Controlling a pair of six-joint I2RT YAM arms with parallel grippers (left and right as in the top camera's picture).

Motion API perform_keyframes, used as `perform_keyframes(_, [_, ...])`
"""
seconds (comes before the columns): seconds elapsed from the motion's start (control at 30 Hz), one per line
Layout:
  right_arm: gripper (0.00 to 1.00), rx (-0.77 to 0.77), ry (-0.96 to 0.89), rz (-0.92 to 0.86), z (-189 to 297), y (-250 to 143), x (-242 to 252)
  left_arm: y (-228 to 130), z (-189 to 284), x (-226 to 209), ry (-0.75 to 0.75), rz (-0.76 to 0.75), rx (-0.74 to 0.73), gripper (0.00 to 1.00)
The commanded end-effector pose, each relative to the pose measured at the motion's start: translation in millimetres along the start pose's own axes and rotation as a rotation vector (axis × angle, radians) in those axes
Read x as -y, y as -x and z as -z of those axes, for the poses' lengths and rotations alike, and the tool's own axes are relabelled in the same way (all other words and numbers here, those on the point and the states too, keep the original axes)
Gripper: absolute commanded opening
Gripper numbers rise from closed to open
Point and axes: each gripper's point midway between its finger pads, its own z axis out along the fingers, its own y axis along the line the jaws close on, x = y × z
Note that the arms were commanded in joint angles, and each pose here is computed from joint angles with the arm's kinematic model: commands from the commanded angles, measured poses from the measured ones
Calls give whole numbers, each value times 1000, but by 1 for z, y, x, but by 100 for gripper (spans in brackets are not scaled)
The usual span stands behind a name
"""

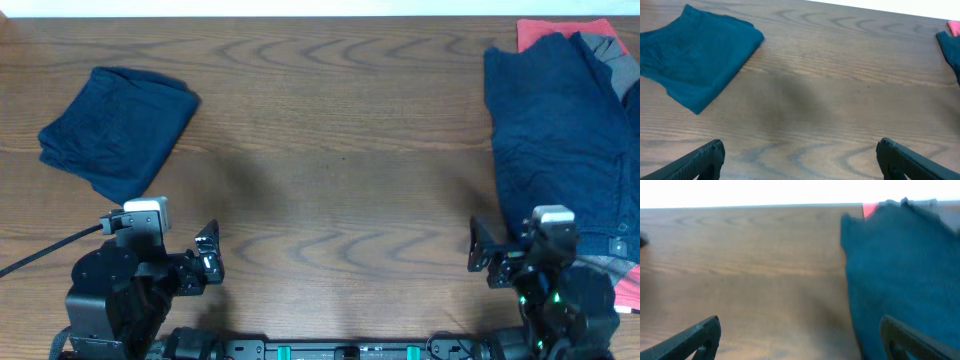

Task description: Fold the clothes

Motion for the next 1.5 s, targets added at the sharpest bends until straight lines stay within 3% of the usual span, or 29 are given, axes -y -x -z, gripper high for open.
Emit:
perform_keyframes(0.0, [99,92,68,113,-3,-3,-10,-1,-1,-2,13,9,1,98])
perform_keyframes(0.2, [99,298,59,142,-10,7,-9,0,0,-2,13,9,2,98])
perform_keyframes(0.6, [99,522,39,148,-44,-2,-5,0,0,-2,13,9,2,98])
perform_keyframes(0.77, [99,473,-7,145,-49,-11,3,0,0,-2,13,9,2,98])
perform_keyframes(0.93, [99,277,8,142,-67,-55,4,0,0,-2,13,9,2,98])
perform_keyframes(1.47, [99,280,3,142,-67,-54,5,-1,-1,-2,13,9,1,98])
